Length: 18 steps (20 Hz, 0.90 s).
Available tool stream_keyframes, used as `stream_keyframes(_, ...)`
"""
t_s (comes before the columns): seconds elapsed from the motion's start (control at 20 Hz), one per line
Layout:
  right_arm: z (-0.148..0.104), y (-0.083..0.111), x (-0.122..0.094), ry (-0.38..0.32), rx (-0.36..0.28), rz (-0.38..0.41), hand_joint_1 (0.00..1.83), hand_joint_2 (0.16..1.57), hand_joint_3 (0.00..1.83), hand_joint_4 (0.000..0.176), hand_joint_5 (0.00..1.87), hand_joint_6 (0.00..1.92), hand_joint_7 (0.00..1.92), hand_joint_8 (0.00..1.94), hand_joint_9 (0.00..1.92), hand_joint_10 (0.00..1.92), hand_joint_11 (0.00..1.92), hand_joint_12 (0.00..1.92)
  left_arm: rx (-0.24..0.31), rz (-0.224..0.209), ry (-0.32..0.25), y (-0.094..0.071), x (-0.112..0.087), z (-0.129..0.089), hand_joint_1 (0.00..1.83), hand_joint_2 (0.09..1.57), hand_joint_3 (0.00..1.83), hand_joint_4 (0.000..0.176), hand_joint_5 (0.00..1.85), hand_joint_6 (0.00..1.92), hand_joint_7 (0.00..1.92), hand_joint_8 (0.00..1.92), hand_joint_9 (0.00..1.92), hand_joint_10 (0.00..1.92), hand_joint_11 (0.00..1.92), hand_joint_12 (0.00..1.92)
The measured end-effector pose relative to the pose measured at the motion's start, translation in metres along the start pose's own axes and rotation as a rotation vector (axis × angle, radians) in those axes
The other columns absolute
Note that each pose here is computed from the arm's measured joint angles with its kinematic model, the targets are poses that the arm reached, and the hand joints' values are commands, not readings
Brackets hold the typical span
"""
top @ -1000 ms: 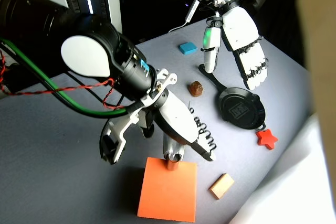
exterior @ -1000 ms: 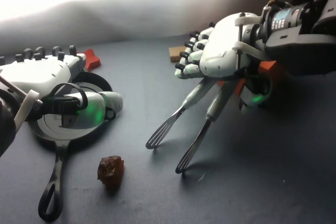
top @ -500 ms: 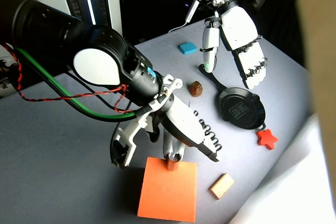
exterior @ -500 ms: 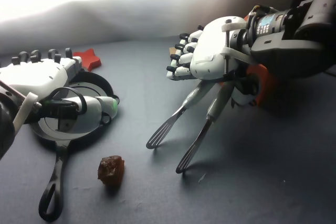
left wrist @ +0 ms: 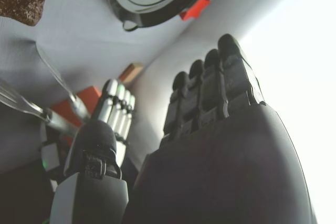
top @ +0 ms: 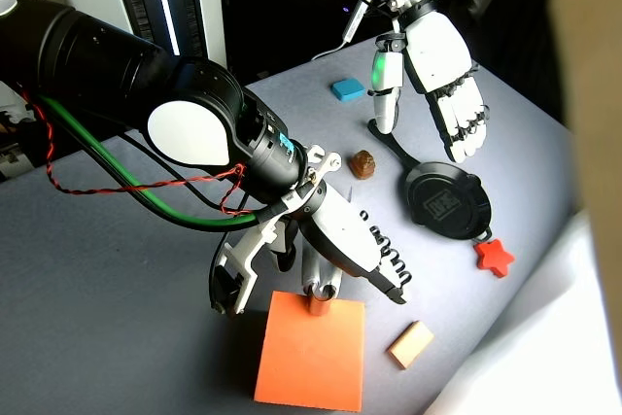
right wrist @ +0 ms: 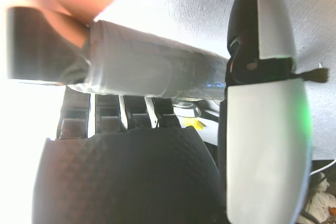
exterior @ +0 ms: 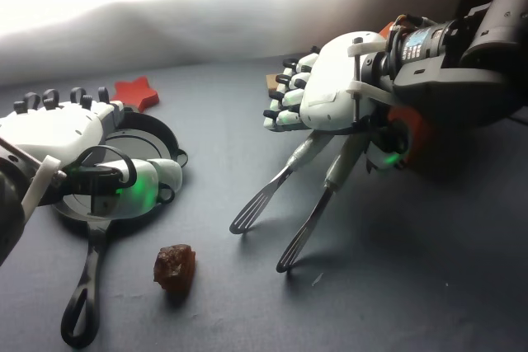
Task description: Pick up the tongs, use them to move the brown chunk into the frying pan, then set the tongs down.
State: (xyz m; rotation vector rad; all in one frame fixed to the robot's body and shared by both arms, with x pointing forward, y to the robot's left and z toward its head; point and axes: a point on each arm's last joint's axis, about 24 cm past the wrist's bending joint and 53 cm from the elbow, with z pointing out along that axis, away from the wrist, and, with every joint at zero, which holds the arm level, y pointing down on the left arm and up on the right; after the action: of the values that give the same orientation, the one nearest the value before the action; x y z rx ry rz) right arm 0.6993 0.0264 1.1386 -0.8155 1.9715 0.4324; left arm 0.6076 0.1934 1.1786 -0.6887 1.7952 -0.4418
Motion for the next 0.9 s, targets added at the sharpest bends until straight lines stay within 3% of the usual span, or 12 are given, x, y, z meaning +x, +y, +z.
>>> stream_keyframes(0.2, 0.0000, -0.0002, 0.0006, 0.003, 0.001, 0.000, 0.96, 1.03, 0.04, 0.000, 0.00, 0.00, 0.02, 0.01, 0.01, 0.00, 0.00, 0.00, -0.004, -0.003, -0.002, 0.0009, -0.0004, 0.0000, 0.08, 1.28, 0.00, 0.005, 0.05, 0.00, 0.05, 0.00, 0.02, 0.00, 0.00, 0.23)
stream_keyframes(0.25, 0.0000, 0.0000, 0.0006, 0.003, 0.000, 0.000, 0.97, 1.07, 0.01, 0.000, 0.07, 0.00, 0.11, 0.00, 0.09, 0.00, 0.00, 0.23, -0.004, -0.005, -0.001, 0.0010, -0.0003, 0.0000, 0.08, 1.28, 0.00, 0.008, 0.05, 0.00, 0.05, 0.00, 0.02, 0.00, 0.00, 0.23)
stream_keyframes(0.3, -0.0001, 0.0002, 0.0007, 0.003, 0.000, 0.000, 0.97, 1.07, 0.01, 0.000, 0.07, 0.00, 0.11, 0.00, 0.09, 0.00, 0.00, 0.23, -0.004, -0.006, -0.001, 0.0010, -0.0003, 0.0000, 0.08, 1.28, 0.00, 0.008, 0.05, 0.00, 0.05, 0.00, 0.02, 0.00, 0.00, 0.23)
stream_keyframes(0.35, 0.0000, 0.0004, 0.0007, 0.003, 0.000, 0.001, 0.99, 1.10, 0.01, 0.000, 0.19, 0.03, 0.24, 0.03, 0.21, 0.03, 0.00, 0.62, -0.005, -0.009, -0.002, 0.0012, -0.0003, 0.0000, 0.11, 1.28, 0.00, 0.004, 0.06, 0.01, 0.06, 0.00, 0.03, 0.00, 0.00, 0.26)
stream_keyframes(0.45, 0.0000, 0.0004, 0.0013, 0.005, 0.000, 0.013, 1.02, 1.09, 0.00, 0.000, 0.36, 0.09, 0.42, 0.06, 0.36, 0.08, 0.00, 1.04, -0.010, -0.014, 0.000, 0.0027, 0.0003, 0.0000, 0.08, 1.28, 0.00, 0.006, 0.06, 0.00, 0.07, 0.00, 0.04, 0.00, 0.00, 0.32)
stream_keyframes(0.5, 0.0002, 0.0004, 0.0020, 0.006, 0.000, 0.016, 1.02, 1.09, 0.00, 0.000, 0.36, 0.09, 0.42, 0.06, 0.36, 0.08, 0.00, 1.04, -0.010, -0.013, 0.000, 0.0029, 0.0003, 0.0000, 0.08, 1.28, 0.00, 0.006, 0.06, 0.00, 0.07, 0.00, 0.04, 0.00, 0.00, 0.32)
stream_keyframes(0.6, 0.0002, 0.0021, 0.0016, 0.004, -0.004, 0.015, 1.00, 1.13, 0.01, 0.000, 0.49, 0.11, 0.56, 0.04, 0.50, 0.10, 0.00, 1.28, -0.011, -0.014, -0.001, 0.0030, 0.0000, 0.0000, 0.07, 1.29, 0.00, 0.005, 0.05, 0.00, 0.06, 0.00, 0.03, 0.00, 0.00, 0.28)
stream_keyframes(0.65, 0.0001, 0.0028, 0.0014, 0.003, -0.005, 0.015, 1.05, 1.14, 0.01, 0.000, 0.67, 0.16, 0.77, 0.06, 0.71, 0.16, 0.18, 1.35, -0.012, -0.014, -0.002, 0.0033, -0.0002, 0.0000, 0.07, 1.28, 0.00, 0.005, 0.05, 0.00, 0.06, 0.00, 0.03, 0.00, 0.00, 0.25)
stream_keyframes(0.75, -0.0003, 0.0042, 0.0010, 0.003, -0.008, 0.015, 1.11, 1.15, 0.01, 0.000, 0.81, 0.18, 0.93, 0.08, 0.87, 0.21, 0.39, 1.36, -0.012, -0.014, -0.003, 0.0034, -0.0003, 0.0000, 0.07, 1.28, 0.00, 0.006, 0.06, 0.01, 0.07, 0.00, 0.04, 0.01, 0.00, 0.31)
stream_keyframes(0.8, -0.0014, 0.0050, 0.0012, 0.005, -0.009, 0.013, 1.11, 1.18, 0.03, 0.000, 0.80, 1.02, 1.03, 0.09, 0.95, 0.25, 0.51, 1.34, -0.012, -0.014, -0.002, 0.0033, -0.0001, -0.0001, 0.05, 1.28, 0.00, 0.011, 0.04, 0.00, 0.06, 0.00, 0.03, 0.00, 0.00, 0.28)
stream_keyframes(0.85, -0.0028, 0.0059, -0.0014, 0.001, -0.011, 0.017, 1.18, 1.17, 0.01, 0.000, 0.78, 1.24, 0.98, 0.83, 1.00, 0.30, 0.55, 1.37, -0.012, -0.014, -0.003, 0.0034, -0.0003, 0.0000, 0.06, 1.29, 0.00, 0.011, 0.04, 0.00, 0.07, 0.00, 0.04, 0.00, 0.00, 0.29)
stream_keyframes(0.9, -0.0060, 0.0074, -0.0060, -0.004, -0.014, 0.021, 1.19, 1.17, 0.00, 0.000, 0.81, 1.23, 0.97, 0.99, 1.06, 0.36, 0.61, 1.37, -0.013, -0.014, -0.003, 0.0035, -0.0002, 0.0000, 0.07, 1.28, 0.00, 0.010, 0.05, 0.00, 0.07, 0.00, 0.04, 0.00, 0.00, 0.32)
